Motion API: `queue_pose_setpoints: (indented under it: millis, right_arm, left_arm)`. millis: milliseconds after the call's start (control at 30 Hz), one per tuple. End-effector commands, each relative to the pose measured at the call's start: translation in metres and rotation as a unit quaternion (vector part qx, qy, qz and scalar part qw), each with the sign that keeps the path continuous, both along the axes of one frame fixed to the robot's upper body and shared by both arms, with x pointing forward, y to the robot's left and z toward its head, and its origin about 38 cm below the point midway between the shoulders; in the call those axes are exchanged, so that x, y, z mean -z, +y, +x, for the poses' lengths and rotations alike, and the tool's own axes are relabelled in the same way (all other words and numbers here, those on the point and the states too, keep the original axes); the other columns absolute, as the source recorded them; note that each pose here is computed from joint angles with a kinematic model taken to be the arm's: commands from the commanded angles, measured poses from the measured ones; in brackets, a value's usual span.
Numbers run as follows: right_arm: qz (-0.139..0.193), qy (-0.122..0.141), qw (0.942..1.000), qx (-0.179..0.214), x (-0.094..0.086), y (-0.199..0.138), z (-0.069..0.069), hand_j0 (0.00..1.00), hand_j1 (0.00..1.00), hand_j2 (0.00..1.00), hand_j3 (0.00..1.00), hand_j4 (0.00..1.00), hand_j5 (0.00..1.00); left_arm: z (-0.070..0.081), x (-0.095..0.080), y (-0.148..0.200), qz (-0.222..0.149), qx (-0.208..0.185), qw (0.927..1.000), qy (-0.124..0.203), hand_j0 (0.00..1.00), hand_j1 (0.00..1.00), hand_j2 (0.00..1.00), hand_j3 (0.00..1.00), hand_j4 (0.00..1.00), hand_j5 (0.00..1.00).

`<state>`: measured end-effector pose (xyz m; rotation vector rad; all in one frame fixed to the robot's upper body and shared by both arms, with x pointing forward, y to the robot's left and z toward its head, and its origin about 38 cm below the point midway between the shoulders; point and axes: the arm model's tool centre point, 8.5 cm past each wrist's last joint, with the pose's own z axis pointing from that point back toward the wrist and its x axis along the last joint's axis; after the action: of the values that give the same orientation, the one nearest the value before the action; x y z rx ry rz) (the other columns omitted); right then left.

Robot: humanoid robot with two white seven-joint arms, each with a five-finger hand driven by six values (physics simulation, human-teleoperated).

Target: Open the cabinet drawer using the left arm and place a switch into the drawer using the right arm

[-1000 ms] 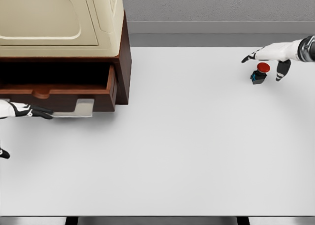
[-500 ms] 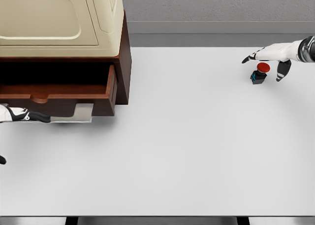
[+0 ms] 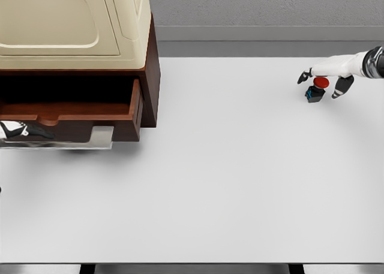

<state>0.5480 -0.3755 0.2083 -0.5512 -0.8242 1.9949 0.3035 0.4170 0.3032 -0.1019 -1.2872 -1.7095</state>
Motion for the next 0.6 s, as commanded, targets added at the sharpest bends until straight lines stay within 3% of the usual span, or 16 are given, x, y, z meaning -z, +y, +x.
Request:
queue_pose_setpoints:
  millis: [0, 67, 300, 400, 567]
  right_arm:
    - [0.002, -0.001, 1.0, 0.002, -0.001, 0.0, 0.0, 0.86, 0.86, 0.86, 0.86, 0.86, 0.86]
    - [0.003, -0.001, 1.0, 0.001, -0.001, 0.0, 0.0, 0.81, 0.81, 0.81, 0.81, 0.81, 0.81]
    - [0.004, -0.001, 1.0, 0.003, -0.001, 0.001, 0.001, 0.79, 0.79, 0.79, 0.79, 0.79, 0.79]
    - [0.005, -0.001, 1.0, 0.003, -0.001, 0.001, 0.002, 0.78, 0.78, 0.78, 0.78, 0.78, 0.78]
    - [0.005, -0.001, 1.0, 0.001, 0.0, 0.003, 0.002, 0.77, 0.77, 0.77, 0.77, 0.77, 0.77]
  left_arm:
    - [0.0, -0.003, 0.001, -0.005, -0.005, 1.0, 0.001, 1.0, 1.0, 1.0, 1.0, 1.0, 1.0]
    - [0.0, -0.002, 0.002, -0.004, -0.006, 1.0, 0.003, 1.0, 1.0, 1.0, 1.0, 1.0, 1.0]
    - [-0.004, -0.011, 0.014, 0.008, -0.024, 0.9997, 0.002, 1.0, 1.0, 1.0, 1.0, 1.0, 1.0]
    - [0.005, -0.024, 0.037, -0.023, -0.074, 0.997, -0.008, 1.0, 1.0, 1.0, 1.0, 1.0, 1.0]
    - [0.013, -0.046, 0.034, -0.042, -0.073, 0.9956, -0.041, 1.0, 1.0, 1.0, 1.0, 1.0, 1.0]
